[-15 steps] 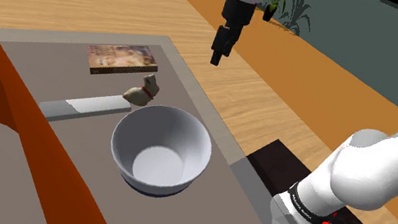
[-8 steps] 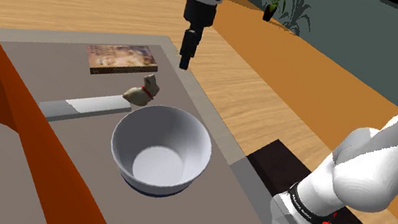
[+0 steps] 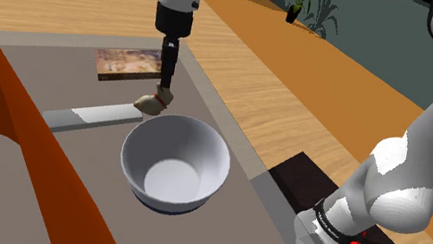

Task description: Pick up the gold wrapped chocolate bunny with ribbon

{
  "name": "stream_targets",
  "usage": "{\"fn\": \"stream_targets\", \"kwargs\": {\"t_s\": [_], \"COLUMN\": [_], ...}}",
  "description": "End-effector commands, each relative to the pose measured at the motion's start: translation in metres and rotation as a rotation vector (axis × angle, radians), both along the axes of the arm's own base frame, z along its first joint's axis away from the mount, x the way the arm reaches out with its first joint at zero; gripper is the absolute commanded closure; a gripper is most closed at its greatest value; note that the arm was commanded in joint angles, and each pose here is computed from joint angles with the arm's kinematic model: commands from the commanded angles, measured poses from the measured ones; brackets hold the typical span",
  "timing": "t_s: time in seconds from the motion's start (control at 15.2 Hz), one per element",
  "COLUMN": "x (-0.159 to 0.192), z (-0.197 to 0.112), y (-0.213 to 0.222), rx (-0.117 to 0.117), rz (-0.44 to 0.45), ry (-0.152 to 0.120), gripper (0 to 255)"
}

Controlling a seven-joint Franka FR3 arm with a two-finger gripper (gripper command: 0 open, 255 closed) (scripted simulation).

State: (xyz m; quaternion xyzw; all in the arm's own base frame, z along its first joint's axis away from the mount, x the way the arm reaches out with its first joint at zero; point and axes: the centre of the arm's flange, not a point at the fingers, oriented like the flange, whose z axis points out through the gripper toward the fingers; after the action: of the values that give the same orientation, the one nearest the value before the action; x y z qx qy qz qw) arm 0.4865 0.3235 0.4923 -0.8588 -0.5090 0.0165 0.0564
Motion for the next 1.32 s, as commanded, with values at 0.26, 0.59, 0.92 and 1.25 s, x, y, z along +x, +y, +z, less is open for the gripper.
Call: {"fn": "stream_targets", "kwargs": {"t_s": [0.26, 0.59, 0.92, 1.25], "x": [0.001, 0.001, 0.001, 0.001], "z": [-0.029, -0.042, -0.042, -0.037], "y": [0.009, 0.009, 0.009, 0.009], "rx": [0.003, 0.003, 0.003, 0.003], "rz": [0.029, 0.029, 0.029, 0.029], "ry": [0.000, 0.000, 0.000, 0.000], "gripper": [0, 255, 255, 255]}}
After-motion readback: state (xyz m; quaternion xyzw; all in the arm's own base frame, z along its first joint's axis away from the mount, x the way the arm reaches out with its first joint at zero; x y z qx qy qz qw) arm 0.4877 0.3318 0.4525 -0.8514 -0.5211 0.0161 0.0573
